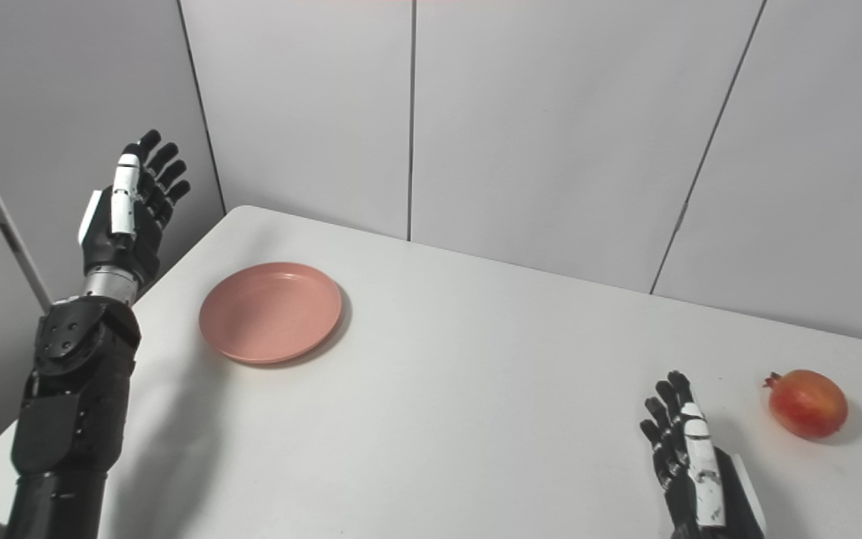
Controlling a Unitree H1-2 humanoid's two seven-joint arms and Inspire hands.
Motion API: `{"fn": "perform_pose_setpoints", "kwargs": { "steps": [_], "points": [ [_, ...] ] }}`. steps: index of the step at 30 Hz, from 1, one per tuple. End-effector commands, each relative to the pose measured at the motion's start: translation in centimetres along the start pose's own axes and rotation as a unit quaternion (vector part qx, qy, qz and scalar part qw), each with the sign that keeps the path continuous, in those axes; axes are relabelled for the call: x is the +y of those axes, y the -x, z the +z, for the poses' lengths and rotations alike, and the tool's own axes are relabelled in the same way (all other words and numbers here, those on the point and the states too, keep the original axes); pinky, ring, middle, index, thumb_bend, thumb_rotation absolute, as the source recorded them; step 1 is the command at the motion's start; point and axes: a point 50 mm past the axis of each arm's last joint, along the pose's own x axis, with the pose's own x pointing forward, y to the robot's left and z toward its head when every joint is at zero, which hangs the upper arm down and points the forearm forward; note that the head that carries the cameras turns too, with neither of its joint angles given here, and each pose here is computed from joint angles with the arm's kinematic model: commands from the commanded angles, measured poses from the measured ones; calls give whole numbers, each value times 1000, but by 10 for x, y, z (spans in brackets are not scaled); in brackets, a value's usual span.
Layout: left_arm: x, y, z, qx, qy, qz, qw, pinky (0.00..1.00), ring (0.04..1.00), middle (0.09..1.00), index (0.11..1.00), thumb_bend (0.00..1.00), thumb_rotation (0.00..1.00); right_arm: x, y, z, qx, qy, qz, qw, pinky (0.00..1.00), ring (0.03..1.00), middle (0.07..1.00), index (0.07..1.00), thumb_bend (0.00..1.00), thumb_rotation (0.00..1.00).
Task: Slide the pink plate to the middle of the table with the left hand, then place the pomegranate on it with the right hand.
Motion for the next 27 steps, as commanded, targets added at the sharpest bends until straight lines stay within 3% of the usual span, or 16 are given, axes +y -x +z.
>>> {"fn": "perform_pose_setpoints", "kwargs": {
  "steps": [1,12,27],
  "points": [
    [2,-14,25,-42,2,-7,999,930,927,924,908,379,1000,3,-6,20,-37,5,14,999,1000,1000,1000,1000,69,1000],
    [23,-17,-4,14,50,21,998,945,928,927,914,328,1000,3,-6,20,-36,13,11,999,1000,1000,1000,1000,66,1000],
    [36,-16,-42,59,78,44,994,954,927,925,912,310,1000,4,-6,20,-34,8,14,999,1000,1000,1000,1000,70,1000]
  ]
}}
